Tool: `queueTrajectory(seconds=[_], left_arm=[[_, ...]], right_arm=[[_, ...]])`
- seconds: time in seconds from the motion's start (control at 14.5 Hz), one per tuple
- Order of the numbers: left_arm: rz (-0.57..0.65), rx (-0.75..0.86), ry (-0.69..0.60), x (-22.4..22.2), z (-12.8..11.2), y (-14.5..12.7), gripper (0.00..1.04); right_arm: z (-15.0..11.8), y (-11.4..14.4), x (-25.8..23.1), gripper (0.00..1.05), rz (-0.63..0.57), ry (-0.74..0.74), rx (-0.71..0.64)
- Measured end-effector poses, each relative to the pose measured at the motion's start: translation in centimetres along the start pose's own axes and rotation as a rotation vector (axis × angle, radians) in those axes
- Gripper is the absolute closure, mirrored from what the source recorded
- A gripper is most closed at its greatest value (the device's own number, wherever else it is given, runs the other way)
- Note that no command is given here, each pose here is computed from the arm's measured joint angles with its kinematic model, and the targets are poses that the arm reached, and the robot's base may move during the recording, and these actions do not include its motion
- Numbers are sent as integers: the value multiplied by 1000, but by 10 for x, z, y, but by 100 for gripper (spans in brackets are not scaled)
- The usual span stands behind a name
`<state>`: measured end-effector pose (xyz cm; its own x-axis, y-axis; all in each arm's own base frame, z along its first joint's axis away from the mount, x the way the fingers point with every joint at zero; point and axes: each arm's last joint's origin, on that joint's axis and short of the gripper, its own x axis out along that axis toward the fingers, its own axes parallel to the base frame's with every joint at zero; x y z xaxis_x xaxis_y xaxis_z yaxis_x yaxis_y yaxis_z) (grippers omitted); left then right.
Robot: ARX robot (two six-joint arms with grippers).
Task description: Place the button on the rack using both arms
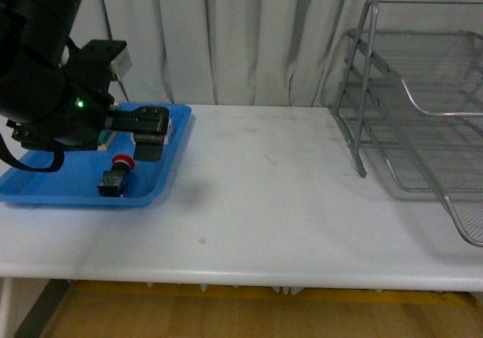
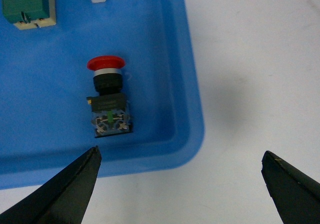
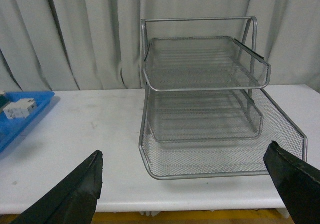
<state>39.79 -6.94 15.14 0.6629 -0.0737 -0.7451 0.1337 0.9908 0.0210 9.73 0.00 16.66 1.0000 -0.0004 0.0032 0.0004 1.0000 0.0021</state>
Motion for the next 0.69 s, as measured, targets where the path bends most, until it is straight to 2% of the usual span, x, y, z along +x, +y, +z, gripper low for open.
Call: queueTrajectory(seconds=[0.34, 0.55, 0.69], left_arm=[[96, -3, 67, 45, 2, 18, 7], [121, -97, 102, 69, 5, 33, 7], [93, -163, 99, 80, 7, 38, 7]], right_arm=[[0, 0, 0, 6, 0, 0, 0], [0, 0, 0, 6, 0, 0, 0], [0, 0, 0, 6, 0, 0, 0]])
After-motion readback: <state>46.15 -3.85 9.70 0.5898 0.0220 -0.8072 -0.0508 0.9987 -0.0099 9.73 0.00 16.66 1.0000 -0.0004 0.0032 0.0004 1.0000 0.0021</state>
